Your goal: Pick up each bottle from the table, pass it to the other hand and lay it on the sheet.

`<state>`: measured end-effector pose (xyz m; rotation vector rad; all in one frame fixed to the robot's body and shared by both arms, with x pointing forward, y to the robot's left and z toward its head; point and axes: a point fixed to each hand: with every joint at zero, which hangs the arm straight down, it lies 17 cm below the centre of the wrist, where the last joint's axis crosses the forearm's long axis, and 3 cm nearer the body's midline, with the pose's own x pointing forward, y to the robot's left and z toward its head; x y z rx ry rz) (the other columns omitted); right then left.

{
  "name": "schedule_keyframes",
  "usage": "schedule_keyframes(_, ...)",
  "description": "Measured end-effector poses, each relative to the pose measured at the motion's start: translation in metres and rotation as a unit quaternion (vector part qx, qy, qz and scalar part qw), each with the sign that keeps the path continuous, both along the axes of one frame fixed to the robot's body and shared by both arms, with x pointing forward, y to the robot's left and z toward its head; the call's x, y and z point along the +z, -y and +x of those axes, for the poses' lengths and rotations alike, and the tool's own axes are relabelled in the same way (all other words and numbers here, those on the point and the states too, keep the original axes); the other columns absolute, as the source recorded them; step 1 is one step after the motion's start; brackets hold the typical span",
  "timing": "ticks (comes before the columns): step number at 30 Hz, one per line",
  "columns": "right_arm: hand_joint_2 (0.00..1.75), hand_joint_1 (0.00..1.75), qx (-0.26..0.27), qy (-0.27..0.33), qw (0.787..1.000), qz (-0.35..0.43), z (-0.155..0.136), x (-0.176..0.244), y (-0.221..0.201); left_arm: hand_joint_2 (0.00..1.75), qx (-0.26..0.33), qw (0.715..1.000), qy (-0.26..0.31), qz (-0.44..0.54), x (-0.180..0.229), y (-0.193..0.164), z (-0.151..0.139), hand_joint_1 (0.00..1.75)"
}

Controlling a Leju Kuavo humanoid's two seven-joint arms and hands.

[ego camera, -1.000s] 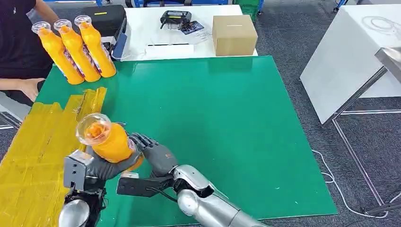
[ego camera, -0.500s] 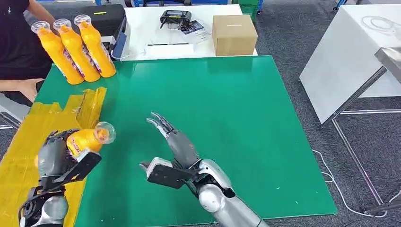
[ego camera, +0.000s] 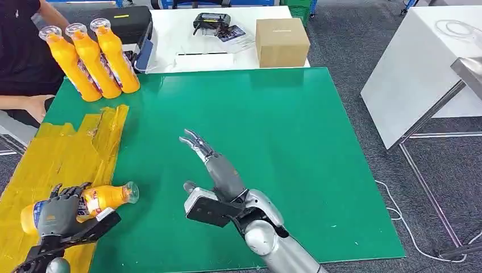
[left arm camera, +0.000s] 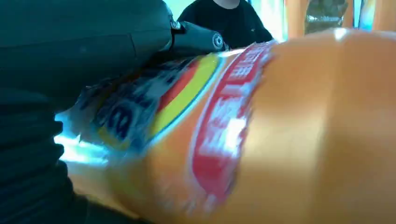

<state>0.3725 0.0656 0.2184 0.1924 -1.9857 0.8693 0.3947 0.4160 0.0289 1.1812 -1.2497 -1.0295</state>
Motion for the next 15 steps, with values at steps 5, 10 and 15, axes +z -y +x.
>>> schedule_keyframes(5,0.00,0.00,0.001,-0.001,1.000,0.001,-0.0001,0.0002,-0.0002,0.00,-0.001,1.000,-0.009,-0.002,-0.0063,-0.0004,0.0025,0.00)
schedule_keyframes(10,0.00,0.00,0.004,0.000,1.000,0.002,0.0011,0.0026,-0.0004,0.00,-0.015,0.999,-0.011,-0.029,-0.0096,0.0019,0.0042,0.00)
schedule_keyframes(15,0.00,0.00,0.004,0.000,1.000,0.003,0.0011,0.0030,-0.0003,0.00,-0.022,0.998,-0.007,-0.064,-0.0078,0.0062,0.0049,0.00)
